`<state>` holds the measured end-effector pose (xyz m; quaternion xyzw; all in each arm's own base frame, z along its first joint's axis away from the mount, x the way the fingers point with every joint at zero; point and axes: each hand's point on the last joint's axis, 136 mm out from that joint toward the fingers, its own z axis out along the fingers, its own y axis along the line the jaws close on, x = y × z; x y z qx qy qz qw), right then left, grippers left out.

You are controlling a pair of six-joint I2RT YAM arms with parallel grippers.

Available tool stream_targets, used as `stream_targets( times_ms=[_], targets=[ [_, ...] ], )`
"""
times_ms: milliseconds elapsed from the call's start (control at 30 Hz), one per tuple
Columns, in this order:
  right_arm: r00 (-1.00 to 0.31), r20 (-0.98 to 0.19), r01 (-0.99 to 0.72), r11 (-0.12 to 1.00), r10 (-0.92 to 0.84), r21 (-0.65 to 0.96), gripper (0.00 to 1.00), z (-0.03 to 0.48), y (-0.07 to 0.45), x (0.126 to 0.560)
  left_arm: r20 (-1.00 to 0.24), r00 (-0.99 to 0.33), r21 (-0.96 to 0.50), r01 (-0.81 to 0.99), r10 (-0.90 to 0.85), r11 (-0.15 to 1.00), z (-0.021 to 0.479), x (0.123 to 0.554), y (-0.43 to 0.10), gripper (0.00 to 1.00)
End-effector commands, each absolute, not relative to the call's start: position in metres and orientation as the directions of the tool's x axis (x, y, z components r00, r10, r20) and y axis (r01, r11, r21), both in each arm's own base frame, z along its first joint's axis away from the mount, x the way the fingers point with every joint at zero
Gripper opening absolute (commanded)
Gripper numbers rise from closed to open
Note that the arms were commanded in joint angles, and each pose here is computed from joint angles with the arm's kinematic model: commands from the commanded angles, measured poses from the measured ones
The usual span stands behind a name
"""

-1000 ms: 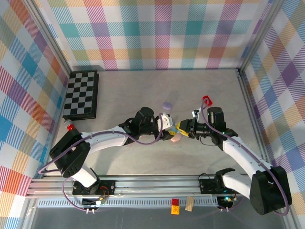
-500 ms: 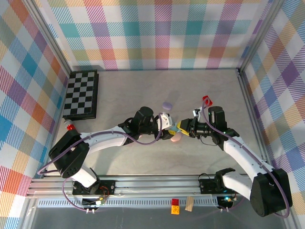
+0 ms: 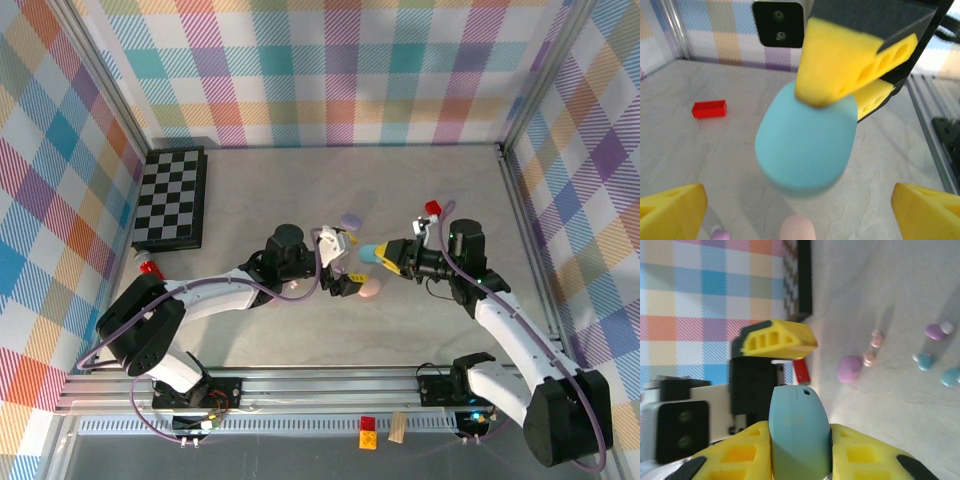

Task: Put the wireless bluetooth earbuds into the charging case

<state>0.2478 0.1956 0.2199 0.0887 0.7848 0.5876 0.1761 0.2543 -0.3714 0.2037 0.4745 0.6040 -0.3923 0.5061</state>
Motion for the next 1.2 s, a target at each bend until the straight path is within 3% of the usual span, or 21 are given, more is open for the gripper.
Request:
stream_targets(
  times_ms=[0,133,433,633,1167],
  targets=[
    [-0.919,-0.186,-0.140,0.155,0.348,0.978,0.15,0.263,0.198,0.246,-0.999,0.021,0.011,0.981,-0.049,0.193,0.263,0.244,-0.369,0.96],
    [-0.930,-0.117,-0.106,0.051,0.349,0.993,0.13,0.276,0.200,0.243,-0.986,0.017,-0.015,0.982,-0.167,0.186,0.282,0.249,-0.367,0.93],
    [-0.953,-0.029,-0.049,-0.062,0.300,0.997,0.10,0.298,0.204,0.241,-0.983,0.057,0.036,0.991,-0.172,0.126,0.286,0.246,-0.384,0.87],
    [-0.962,-0.016,-0.037,-0.073,0.274,0.997,0.10,0.303,0.206,0.237,-0.973,0.064,0.040,0.993,-0.224,0.110,0.293,0.245,-0.385,0.76],
    [-0.962,-0.001,-0.011,-0.032,0.274,0.999,0.09,0.293,0.205,0.232,-0.970,0.054,0.038,0.997,-0.236,0.073,0.306,0.239,-0.386,0.61]
  ],
)
